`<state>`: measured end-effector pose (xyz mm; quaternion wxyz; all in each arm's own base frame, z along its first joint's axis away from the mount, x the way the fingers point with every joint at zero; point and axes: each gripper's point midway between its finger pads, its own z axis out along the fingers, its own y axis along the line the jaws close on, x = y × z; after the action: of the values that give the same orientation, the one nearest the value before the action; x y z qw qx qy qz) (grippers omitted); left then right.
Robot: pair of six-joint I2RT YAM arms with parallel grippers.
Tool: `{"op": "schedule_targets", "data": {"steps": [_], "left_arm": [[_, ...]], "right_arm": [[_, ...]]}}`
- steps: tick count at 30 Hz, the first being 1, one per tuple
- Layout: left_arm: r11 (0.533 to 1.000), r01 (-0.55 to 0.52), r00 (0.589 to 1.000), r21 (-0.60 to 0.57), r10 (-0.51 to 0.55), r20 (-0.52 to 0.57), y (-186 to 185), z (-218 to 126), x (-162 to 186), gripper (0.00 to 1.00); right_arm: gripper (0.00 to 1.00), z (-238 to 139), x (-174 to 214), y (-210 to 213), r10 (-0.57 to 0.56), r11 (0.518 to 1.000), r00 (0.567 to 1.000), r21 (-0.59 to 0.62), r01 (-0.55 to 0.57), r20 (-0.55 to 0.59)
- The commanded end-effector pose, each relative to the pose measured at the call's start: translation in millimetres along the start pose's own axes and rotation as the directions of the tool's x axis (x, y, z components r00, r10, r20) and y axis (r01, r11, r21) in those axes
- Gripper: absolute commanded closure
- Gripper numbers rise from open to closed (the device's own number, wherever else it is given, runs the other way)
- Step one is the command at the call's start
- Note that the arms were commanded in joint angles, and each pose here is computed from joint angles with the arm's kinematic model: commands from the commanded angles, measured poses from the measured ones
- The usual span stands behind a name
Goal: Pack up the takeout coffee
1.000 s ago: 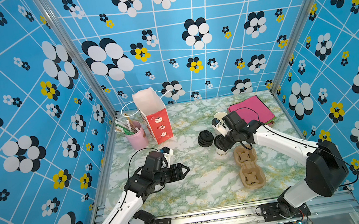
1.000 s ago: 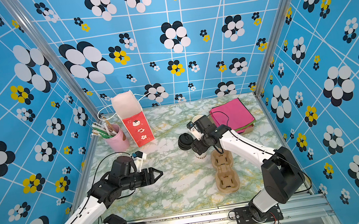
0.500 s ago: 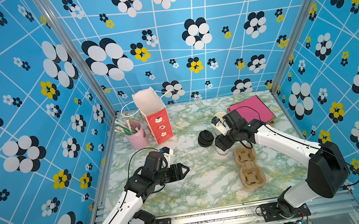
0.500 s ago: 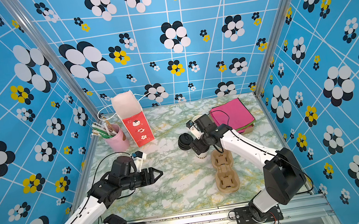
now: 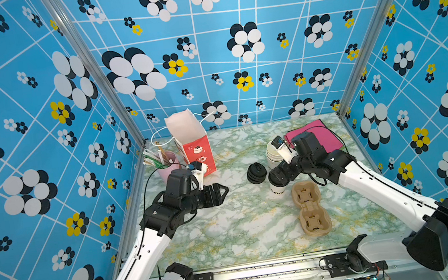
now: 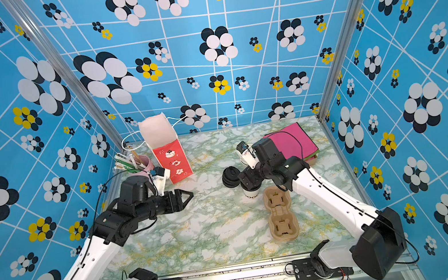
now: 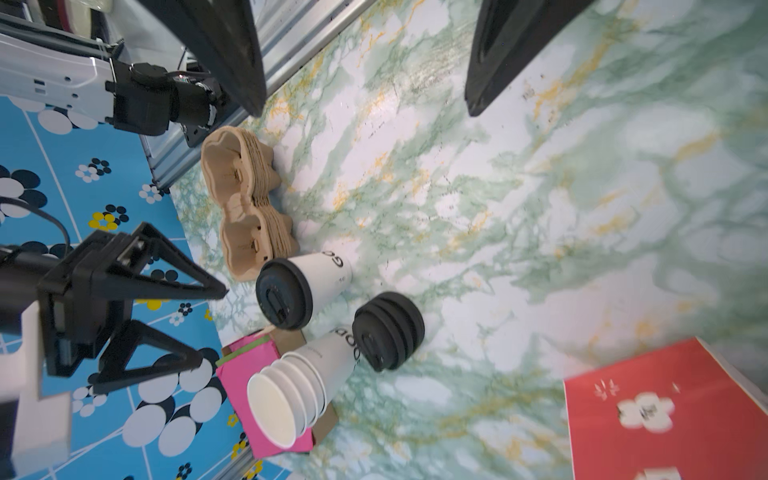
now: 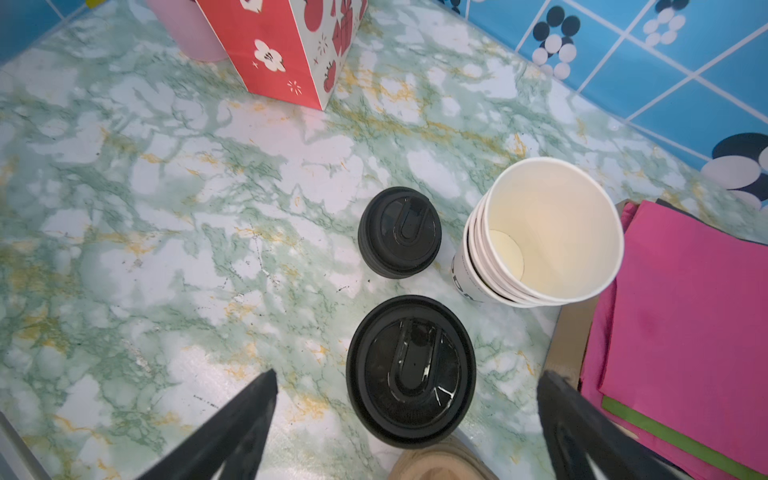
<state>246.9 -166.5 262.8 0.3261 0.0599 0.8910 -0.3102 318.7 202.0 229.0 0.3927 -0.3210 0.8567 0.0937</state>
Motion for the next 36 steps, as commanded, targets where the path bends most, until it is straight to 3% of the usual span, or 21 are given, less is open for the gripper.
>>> {"op": "schedule_targets", "data": {"steps": [1,10,20,25,32,36], "left_arm": [[0.984,-0.144,0.989,-0.109,0.142,-0.027,9.6,-16.7,-23.6,0.21],[0.891,-0.368,0.929,-0.266,0.339,-0.147,19.1,-21.1,-111.0,0.21],[0.766,-0.500,0.860,-0.404,0.384,-0.337,70.1,16.9,-166.0,0.32],[0.747,-0.512,0.852,-0.424,0.379,-0.361,89.2,35.4,-182.6,0.37],[0.762,-0.502,0.851,-0.409,0.352,-0.388,110.3,66.1,-185.7,0.47],[0.767,-0.497,0.852,-0.405,0.344,-0.394,117.2,76.8,-186.3,0.58]], "right_arm": [[0.01,-10.2,5.3,1.7,0.038,0.999,0.999,-0.006,-0.038,0.032],[0.01,-17.9,25.9,6.8,0.075,0.997,0.996,-0.015,-0.074,0.052],[0.01,-15.1,33.0,10.4,0.097,0.995,0.994,-0.031,-0.096,0.052],[0.01,-13.6,41.2,12.2,0.112,0.993,0.993,-0.035,-0.110,0.046],[0.01,-14.6,50.1,12.3,0.124,0.992,0.992,-0.029,-0.123,0.037],[0.01,-14.6,51.0,12.3,0.124,0.992,0.992,-0.028,-0.123,0.036]]}}
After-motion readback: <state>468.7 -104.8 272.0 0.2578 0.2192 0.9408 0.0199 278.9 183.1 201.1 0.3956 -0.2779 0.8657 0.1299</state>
